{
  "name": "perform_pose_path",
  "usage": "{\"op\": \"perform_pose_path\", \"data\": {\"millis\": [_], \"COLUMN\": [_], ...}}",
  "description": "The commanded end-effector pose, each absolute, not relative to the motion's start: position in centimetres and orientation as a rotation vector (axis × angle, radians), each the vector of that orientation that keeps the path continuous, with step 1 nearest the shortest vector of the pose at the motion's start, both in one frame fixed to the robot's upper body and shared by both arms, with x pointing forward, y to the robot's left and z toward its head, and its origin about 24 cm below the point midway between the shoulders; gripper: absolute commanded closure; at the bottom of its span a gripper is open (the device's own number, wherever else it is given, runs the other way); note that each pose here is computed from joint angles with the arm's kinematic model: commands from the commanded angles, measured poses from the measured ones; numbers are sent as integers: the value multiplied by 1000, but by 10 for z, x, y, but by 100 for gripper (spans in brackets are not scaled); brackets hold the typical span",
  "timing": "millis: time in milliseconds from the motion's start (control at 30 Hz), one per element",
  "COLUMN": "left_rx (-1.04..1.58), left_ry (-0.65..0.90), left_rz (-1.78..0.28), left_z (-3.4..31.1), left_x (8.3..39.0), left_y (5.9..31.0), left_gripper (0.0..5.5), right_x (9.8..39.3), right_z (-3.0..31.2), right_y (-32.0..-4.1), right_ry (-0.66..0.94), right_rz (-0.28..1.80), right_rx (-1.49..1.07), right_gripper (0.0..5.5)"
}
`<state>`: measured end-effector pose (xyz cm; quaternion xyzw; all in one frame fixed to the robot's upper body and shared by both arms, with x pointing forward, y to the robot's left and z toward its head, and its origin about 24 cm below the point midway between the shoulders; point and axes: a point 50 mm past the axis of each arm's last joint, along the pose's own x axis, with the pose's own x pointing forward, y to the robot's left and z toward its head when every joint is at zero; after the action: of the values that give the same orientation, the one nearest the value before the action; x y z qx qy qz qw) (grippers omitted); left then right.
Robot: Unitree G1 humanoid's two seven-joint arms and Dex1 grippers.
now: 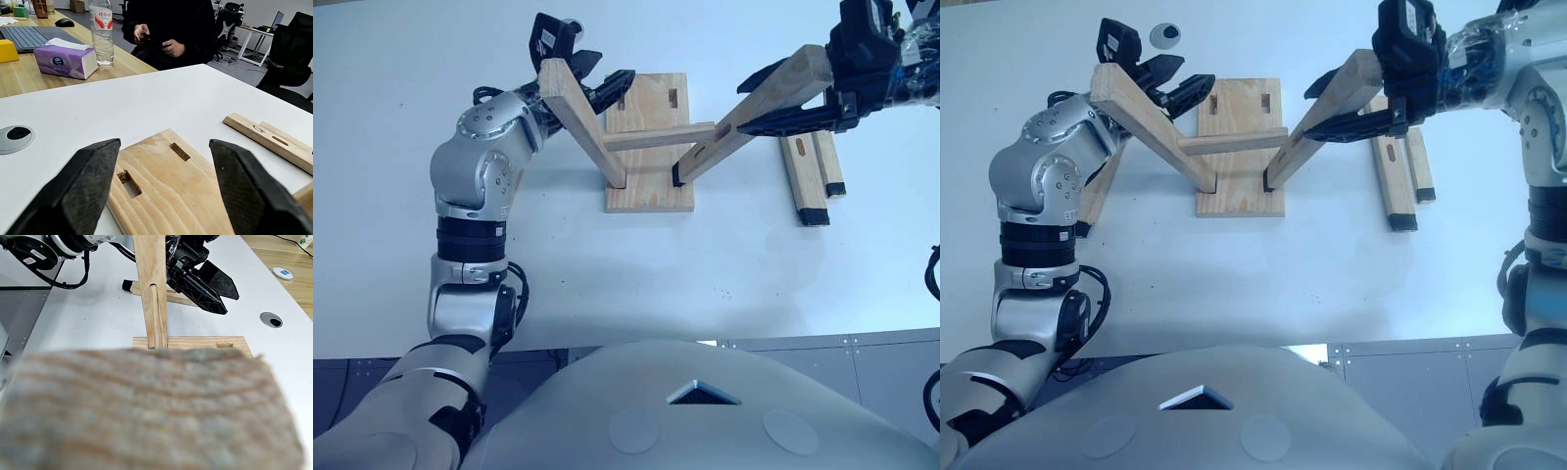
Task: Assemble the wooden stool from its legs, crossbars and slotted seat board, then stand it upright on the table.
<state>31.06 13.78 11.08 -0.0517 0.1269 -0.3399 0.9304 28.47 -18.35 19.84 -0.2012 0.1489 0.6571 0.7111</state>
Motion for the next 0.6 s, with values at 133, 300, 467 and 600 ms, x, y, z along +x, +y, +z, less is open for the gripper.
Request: {"op": "perform_pose_path", "data": {"millis": [133, 300, 467, 600], "left_rx": [-67, -84, -101, -98], "left_ry": [277, 264, 261, 258], "left_rz": [-665, -674, -671, -676], "left_z": [102, 104, 102, 103], "left_x": [313, 314, 312, 313], "left_y": [132, 128, 126, 123], "left_gripper": [216, 216, 216, 216], "right_x": [294, 296, 300, 304], "right_z": [193, 194, 188, 188], "right_y": [-178, -172, -168, -161], "right_ry": [426, 436, 469, 480], "right_rz": [1453, 1486, 1502, 1524], "right_rx": [-526, -544, -540, -562], "right_gripper": [346, 346, 346, 346]}}
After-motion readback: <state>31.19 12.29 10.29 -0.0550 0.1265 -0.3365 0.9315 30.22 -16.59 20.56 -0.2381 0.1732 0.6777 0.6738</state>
